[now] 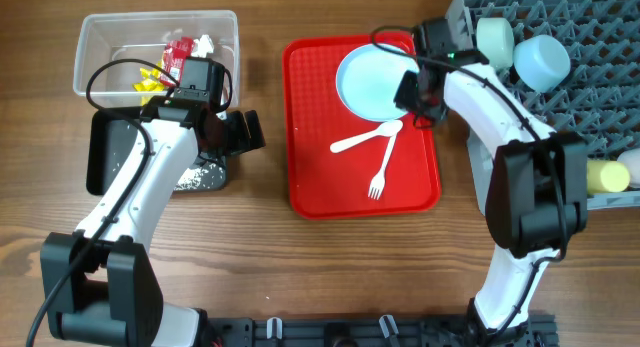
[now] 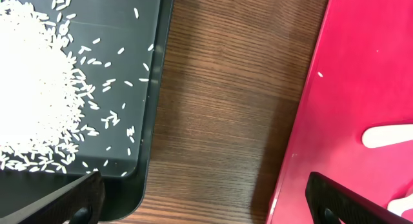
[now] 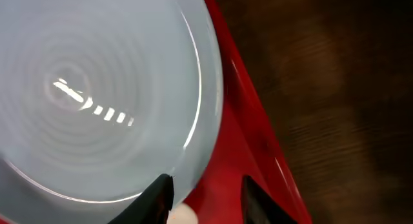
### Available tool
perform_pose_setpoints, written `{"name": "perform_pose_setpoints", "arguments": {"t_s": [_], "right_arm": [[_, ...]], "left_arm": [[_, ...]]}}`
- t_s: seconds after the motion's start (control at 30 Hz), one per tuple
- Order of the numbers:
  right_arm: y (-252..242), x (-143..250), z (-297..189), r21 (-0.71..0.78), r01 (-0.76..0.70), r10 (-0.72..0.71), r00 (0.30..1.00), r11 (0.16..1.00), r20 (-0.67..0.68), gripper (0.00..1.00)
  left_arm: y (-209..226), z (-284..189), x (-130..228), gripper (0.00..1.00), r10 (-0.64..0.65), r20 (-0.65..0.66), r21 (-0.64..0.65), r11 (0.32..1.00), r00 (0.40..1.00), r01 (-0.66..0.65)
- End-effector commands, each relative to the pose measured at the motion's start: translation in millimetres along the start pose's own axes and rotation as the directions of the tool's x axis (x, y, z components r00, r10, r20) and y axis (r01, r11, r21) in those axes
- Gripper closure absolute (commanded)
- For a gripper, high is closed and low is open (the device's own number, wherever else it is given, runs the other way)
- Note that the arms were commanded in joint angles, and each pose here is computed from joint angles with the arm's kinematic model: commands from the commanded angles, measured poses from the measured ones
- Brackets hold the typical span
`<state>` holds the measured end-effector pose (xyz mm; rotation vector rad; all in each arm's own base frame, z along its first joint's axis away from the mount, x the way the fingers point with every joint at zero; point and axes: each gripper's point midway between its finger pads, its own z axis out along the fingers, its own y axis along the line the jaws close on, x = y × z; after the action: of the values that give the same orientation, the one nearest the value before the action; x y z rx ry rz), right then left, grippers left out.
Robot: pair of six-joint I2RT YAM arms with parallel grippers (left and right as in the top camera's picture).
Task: Sort waste into correct bins and load items into the dishwasher rack
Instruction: 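Reach the right gripper to the light-blue plate edge and grasp it, then carry the light-blue plate into the grey rack and release it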
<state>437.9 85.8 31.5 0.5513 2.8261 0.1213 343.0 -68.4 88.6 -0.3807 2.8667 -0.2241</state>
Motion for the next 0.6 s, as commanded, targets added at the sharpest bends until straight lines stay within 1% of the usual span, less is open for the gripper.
{"name": "perform_pose_setpoints", "arguments": {"t_s": [0.0, 0.03, 0.1, 0.13, 0.17, 0.2, 0.37, 0.4, 0.5, 0.57], "right_arm": [[-2, 8, 12, -0.014, -0.022, 0.022, 1.0, 1.0, -0.005, 0.65], [-2, 9, 15, -0.018, -0.022, 0.022, 1.0, 1.0, -0.003, 0.67], [-2, 9, 19, -0.027, -0.019, 0.02, 1.0, 0.999, 0.01, 0.75], [-1, 7, 19, -0.031, -0.017, 0.018, 1.0, 0.999, 0.017, 0.8], [0, 6, 19, -0.036, -0.009, 0.01, 1.0, 0.999, 0.024, 0.92], [1, 4, 19, -0.042, 0.005, -0.004, 0.999, 0.999, 0.032, 0.96], [4, -1, 19, -0.049, 0.057, -0.055, 0.997, 0.997, 0.053, 0.96], [6, -4, 18, -0.055, 0.091, -0.087, 0.994, 0.994, 0.07, 0.96], [9, -17, 16, -0.05, 0.138, -0.131, 0.983, 0.989, 0.127, 0.96], [10, -39, -5, -0.059, 0.165, -0.152, 0.972, 0.985, 0.181, 0.96]], "left_arm": [[-1, 2, 3, 0.0, -0.007, -0.009, 0.005, 1.0, 1.0, 0.007], [-1, 2, 3, 0.0, -0.007, -0.01, 0.005, 1.0, 1.0, 0.007], [-1, 2, 3, 0.0, -0.007, -0.01, 0.005, 1.0, 1.0, 0.007], [-1, 2, 3, 0.0, -0.007, -0.01, 0.005, 1.0, 1.0, 0.007], [-1, 2, 3, 0.0, -0.007, -0.01, 0.005, 1.0, 1.0, 0.007], [-1, 2, 3, 0.0, -0.007, -0.01, 0.005, 1.0, 1.0, 0.007], [-1, 2, 3, 0.0, -0.007, -0.01, 0.005, 1.0, 1.0, 0.007], [-1, 2, 3, 0.0, -0.007, -0.009, 0.005, 1.0, 1.0, 0.007], [-1, 2, 3, 0.0, -0.007, -0.01, 0.005, 1.0, 1.0, 0.007], [-1, 2, 3, 0.0, -0.007, -0.01, 0.005, 1.0, 1.0, 0.007]]}}
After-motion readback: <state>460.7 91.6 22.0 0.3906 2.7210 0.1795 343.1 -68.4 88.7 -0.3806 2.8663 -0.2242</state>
